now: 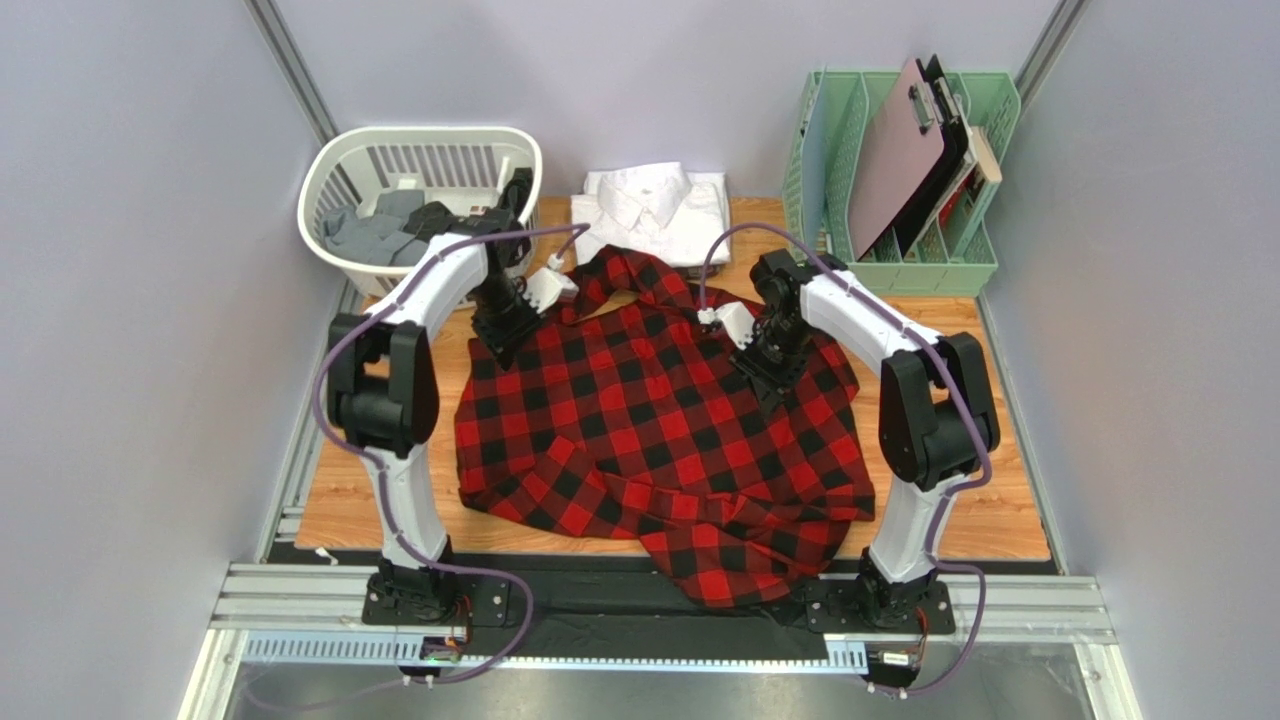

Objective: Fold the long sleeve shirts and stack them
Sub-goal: Flatten the shirt out

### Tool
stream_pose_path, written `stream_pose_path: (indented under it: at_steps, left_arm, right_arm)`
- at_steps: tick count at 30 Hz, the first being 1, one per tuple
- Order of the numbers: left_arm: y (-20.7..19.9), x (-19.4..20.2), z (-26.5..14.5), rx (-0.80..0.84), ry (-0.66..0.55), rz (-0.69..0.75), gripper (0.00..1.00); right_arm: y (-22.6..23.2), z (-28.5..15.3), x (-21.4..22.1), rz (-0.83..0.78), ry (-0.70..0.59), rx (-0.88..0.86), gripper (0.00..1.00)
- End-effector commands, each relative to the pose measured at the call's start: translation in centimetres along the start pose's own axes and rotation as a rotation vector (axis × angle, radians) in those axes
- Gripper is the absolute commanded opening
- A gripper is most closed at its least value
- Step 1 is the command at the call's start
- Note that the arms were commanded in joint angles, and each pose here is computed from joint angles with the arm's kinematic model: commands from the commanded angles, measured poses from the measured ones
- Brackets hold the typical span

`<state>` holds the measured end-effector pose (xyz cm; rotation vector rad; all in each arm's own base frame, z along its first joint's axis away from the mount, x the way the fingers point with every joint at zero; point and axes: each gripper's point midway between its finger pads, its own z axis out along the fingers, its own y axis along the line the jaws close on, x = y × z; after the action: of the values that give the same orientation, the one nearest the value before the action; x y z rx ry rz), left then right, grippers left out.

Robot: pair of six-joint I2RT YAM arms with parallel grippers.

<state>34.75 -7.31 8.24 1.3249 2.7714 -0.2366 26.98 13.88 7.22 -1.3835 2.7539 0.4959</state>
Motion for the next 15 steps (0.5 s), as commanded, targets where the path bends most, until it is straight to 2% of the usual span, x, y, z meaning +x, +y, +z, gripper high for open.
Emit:
stream_pose_path:
  at_steps: [1,6,10,14,15]
  left_arm:
    - [-0.9,1.9,2.2,-0.006,0.006,0.030,0.29]
    - [-1.1,3.2,5.6,0.046,0.089,-0.009,0.24]
    - [1.0,1.6,6.1,0.015,0.108,-0.026,0.12]
    - [3.2,-0.6,6.5,-0.010,0.122,-0.028,0.07]
    - [3.8,-0.7,7.6,0.001,0.148,-0.031,0.06]
  right_arm:
    - [-5.7,1.4,-0.3,0.054,0.056,0.210,0.24]
    - [-8.2,3.7,2.9,0.121,0.138,0.260,0.22]
    - [-9.1,5.0,5.7,0.186,0.179,0.256,0.22]
    - [-9.2,5.7,7.3,0.246,0.191,0.232,0.22]
    - [-9.2,5.7,7.3,0.259,0.183,0.224,0.22]
